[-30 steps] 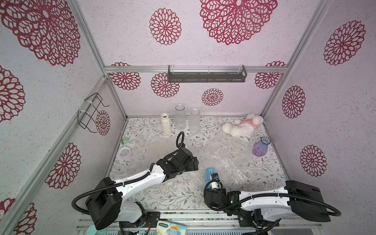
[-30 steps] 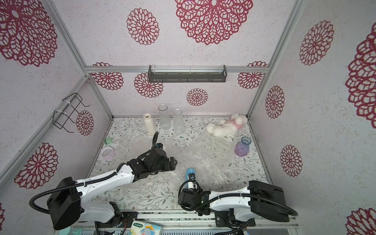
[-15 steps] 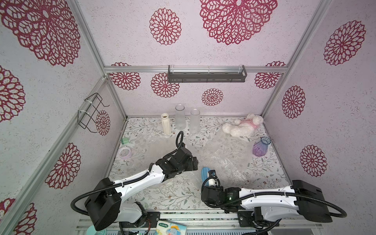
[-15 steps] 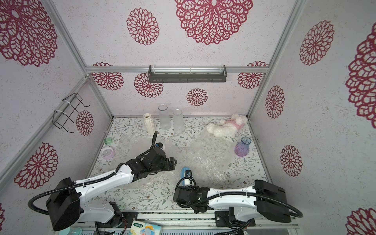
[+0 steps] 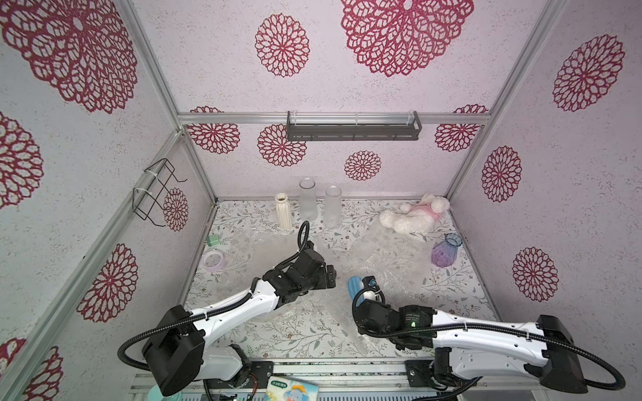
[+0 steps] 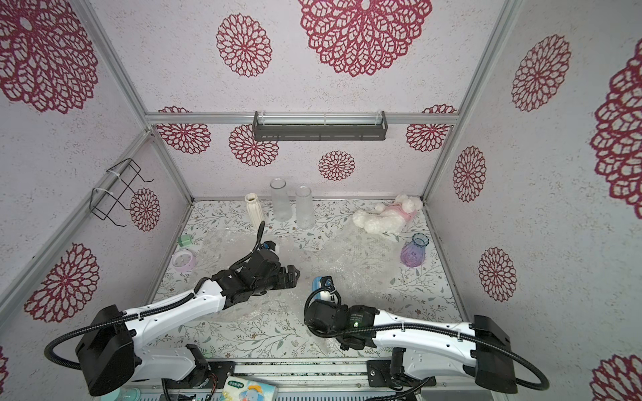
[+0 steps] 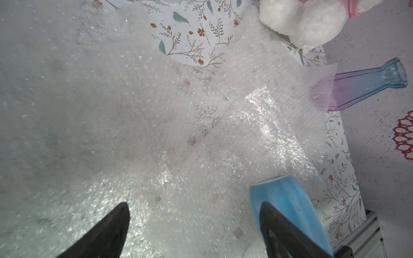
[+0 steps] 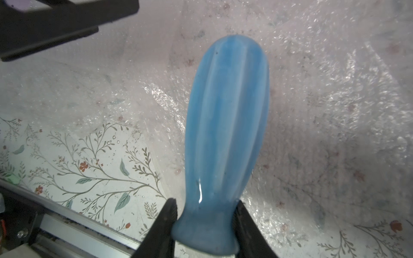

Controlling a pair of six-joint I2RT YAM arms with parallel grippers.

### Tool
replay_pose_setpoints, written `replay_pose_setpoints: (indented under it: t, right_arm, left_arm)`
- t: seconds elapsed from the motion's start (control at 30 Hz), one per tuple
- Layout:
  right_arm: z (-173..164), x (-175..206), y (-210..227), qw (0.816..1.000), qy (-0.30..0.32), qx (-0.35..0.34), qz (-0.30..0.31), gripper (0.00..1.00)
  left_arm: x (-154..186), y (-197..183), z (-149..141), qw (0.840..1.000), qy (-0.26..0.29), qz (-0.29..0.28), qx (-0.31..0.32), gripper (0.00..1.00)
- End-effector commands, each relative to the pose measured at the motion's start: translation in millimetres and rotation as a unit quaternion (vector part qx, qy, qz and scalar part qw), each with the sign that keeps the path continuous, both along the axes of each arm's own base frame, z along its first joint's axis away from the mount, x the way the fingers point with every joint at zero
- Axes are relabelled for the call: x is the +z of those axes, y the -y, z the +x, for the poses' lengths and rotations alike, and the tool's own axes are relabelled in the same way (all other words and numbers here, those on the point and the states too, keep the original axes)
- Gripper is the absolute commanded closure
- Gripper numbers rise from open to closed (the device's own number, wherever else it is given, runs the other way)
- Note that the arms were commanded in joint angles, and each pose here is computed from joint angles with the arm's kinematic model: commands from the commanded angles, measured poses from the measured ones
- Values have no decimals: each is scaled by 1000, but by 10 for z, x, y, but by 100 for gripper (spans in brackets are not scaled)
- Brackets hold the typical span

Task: Unwrap the vase from the bubble wrap
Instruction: Pick up the vase from the bubble wrap.

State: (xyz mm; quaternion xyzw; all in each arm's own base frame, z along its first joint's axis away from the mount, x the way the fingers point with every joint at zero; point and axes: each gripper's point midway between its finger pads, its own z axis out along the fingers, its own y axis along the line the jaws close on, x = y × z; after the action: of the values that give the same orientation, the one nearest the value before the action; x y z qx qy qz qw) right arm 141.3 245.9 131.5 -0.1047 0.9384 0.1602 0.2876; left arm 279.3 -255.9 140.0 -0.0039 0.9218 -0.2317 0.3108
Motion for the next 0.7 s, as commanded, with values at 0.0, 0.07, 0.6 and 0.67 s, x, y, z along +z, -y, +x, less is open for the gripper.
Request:
replay_pose_setpoints:
  t: [0.0,0.07,0.6,0.67]
  right_arm:
    - [-60,194,-48,998,-26,46,27,81]
    - [-31,203,-10,997,-45,53,32,80]
    - [344,526,138,973,-181,38,135,77]
    - [402,535,172,970,-193,22,145,78]
  left_arm:
    - [253,53,81,998,47,-24,-21,6]
    - [309,94,76,997,58,-28,-38,6]
    - [427,298,-56,952,248,-54,-171,7]
    - [470,311,-107,936,291,-59,-187,7]
